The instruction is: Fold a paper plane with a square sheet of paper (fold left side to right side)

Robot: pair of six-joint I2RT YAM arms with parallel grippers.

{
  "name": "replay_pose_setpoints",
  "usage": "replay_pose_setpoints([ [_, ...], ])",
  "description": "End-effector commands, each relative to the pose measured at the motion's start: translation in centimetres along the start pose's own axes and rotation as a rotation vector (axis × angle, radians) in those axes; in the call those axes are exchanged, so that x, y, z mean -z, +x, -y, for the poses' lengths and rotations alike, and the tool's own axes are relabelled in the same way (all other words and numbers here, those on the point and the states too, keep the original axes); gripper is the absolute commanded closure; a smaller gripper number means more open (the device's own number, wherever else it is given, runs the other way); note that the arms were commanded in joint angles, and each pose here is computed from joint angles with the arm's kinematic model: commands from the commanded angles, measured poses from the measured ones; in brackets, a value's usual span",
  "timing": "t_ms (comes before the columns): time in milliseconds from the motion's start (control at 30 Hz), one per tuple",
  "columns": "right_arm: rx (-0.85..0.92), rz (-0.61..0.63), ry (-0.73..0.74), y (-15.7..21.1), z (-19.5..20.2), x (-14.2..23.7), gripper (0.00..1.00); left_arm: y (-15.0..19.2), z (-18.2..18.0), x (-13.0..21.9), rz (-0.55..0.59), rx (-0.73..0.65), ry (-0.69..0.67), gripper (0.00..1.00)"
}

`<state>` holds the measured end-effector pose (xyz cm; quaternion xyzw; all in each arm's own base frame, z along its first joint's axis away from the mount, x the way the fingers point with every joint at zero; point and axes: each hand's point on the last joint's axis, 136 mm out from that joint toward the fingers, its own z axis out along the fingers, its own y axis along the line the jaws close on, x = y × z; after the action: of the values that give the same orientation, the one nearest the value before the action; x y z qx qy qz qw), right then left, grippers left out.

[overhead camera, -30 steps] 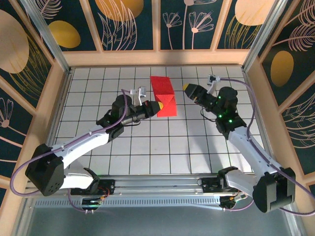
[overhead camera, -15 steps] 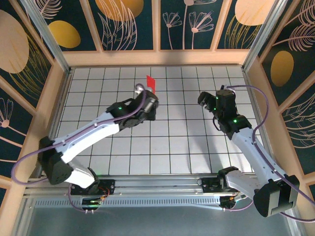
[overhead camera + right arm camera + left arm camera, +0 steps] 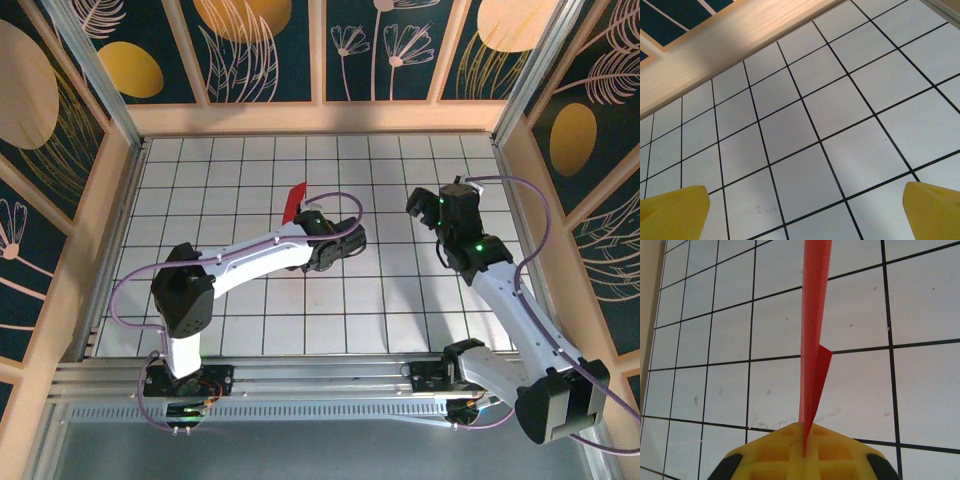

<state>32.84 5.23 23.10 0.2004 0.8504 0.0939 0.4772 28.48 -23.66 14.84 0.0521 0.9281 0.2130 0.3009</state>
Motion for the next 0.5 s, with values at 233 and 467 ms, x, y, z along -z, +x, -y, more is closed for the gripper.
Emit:
replay_pose_setpoints([
  [233, -0.024, -0.025, -0.022, 1.4, 0.6, 0.4, 0.01, 4.4, 4.4, -3.7, -0.164, -0.056, 0.020, 1.00],
  [467, -0.011, -0.051, -0.061, 1.6, -0.2, 0.4, 0.01, 5.8, 8.0, -4.2, -0.261, -0.052, 0.125, 1.00],
])
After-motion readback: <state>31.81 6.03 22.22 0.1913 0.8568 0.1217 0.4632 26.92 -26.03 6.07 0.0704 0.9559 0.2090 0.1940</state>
